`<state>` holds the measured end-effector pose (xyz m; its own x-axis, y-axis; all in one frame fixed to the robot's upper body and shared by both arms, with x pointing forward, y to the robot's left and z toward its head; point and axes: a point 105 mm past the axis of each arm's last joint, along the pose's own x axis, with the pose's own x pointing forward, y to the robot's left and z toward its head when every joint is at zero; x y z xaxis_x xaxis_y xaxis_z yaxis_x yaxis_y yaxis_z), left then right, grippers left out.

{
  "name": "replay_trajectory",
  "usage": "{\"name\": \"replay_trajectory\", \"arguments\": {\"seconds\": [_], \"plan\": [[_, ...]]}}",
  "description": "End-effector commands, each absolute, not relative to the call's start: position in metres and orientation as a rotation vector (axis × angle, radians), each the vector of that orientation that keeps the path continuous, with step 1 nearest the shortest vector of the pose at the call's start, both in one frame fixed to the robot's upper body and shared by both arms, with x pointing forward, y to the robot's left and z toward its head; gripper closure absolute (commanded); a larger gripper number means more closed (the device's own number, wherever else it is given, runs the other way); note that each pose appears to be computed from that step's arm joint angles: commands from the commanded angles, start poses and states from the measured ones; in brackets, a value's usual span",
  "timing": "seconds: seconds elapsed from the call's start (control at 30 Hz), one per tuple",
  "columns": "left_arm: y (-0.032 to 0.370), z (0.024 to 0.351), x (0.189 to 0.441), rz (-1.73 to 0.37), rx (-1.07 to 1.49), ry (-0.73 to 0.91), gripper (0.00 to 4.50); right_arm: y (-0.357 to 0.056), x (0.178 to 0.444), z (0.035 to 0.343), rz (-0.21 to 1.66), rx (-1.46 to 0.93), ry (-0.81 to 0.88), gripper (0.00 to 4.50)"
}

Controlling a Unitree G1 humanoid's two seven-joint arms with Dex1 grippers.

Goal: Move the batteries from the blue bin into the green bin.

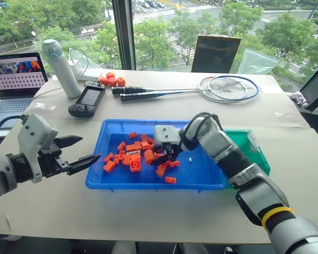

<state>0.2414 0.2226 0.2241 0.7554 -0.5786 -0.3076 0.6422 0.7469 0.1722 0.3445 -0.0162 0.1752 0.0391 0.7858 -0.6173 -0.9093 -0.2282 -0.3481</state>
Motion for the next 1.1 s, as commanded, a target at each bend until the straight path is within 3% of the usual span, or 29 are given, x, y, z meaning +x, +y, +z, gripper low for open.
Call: {"name": "replay_trajectory", "arguments": {"seconds": [0.03, 0.27, 0.33, 0.37, 0.53, 0.67, 0.83, 0.97, 1.1], "plan": [[0.22, 0.232, 0.244, -0.683, 0.307, 0.197, 0.0, -0.047, 0.374, 0.213, 1.392, -0.917, 0.139, 3.06], [0.214, 0.238, 0.248, -0.733, 0.258, 0.158, 0.0, -0.088, 0.408, 0.197, 1.193, -1.023, 0.246, 3.06], [0.213, 0.239, 0.248, -0.742, 0.256, 0.156, 0.0, -0.092, 0.409, 0.194, 1.195, -1.042, 0.261, 2.05], [0.213, 0.239, 0.248, -0.743, 0.258, 0.156, 0.0, -0.092, 0.408, 0.194, 1.207, -1.035, 0.263, 1.88], [0.214, 0.239, 0.247, -0.742, 0.261, 0.16, 0.0, -0.068, 0.399, 0.218, 1.265, -0.919, 0.157, 0.13], [0.215, 0.239, 0.247, -0.746, 0.261, 0.164, 0.0, -0.036, 0.369, 0.211, 1.466, -0.844, 0.143, 0.13], [0.21, 0.24, 0.237, -0.808, 0.24, 0.187, 0.0, -0.011, 0.355, 0.189, 1.532, -0.843, 0.161, 0.13], [0.211, 0.242, 0.234, -0.813, 0.244, 0.191, 0.0, -0.005, 0.353, 0.175, 1.554, -0.843, 0.196, 0.13], [0.208, 0.246, 0.233, -0.826, 0.229, 0.175, 0.0, -0.007, 0.372, 0.172, 1.467, -0.889, 0.213, 0.13]]}}
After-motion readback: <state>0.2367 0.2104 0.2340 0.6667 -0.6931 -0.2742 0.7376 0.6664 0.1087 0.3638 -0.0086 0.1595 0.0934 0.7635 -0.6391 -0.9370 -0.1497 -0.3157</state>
